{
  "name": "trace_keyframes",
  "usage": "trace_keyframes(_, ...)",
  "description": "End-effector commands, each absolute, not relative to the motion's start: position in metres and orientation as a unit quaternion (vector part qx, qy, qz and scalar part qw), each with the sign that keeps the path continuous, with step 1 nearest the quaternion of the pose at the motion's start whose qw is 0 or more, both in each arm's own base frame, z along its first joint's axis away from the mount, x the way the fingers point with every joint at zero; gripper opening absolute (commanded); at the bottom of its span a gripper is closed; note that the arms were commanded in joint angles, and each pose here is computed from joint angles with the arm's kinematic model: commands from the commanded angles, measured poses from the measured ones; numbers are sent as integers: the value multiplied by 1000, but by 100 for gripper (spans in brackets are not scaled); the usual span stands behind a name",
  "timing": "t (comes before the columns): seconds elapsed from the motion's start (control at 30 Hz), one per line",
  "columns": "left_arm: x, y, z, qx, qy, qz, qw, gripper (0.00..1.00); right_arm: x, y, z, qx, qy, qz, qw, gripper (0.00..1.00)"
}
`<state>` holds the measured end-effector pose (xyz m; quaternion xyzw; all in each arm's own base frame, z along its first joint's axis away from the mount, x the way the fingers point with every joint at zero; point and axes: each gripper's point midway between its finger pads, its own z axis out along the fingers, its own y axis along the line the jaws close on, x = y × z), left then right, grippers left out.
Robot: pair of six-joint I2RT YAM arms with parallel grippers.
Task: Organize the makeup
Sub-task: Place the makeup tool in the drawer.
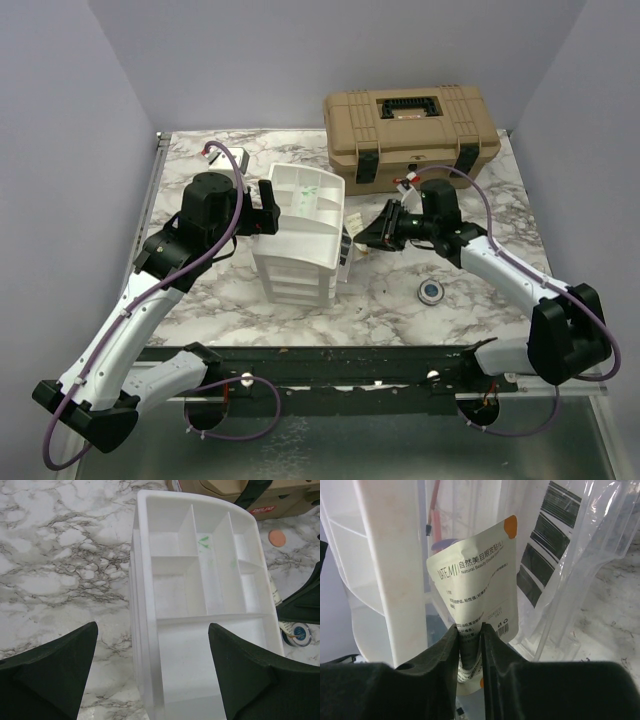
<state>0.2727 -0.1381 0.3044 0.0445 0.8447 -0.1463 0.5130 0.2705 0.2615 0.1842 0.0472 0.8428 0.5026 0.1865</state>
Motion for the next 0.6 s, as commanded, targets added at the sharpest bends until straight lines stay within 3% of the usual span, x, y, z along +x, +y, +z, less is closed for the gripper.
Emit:
trace_keyframes(0.0, 273, -141, 312, 48, 839, -156, 519, 93, 272, 264, 177, 50, 845, 497, 189, 28)
trace_keyframes(0.37, 273, -142, 311, 48, 840, -159, 517, 93, 275, 258, 187, 28, 855, 472, 211, 52)
trace_keyframes(0.57, 274, -142, 311, 47, 840, -158, 518, 93, 276, 254, 185, 24, 859, 462, 221, 52)
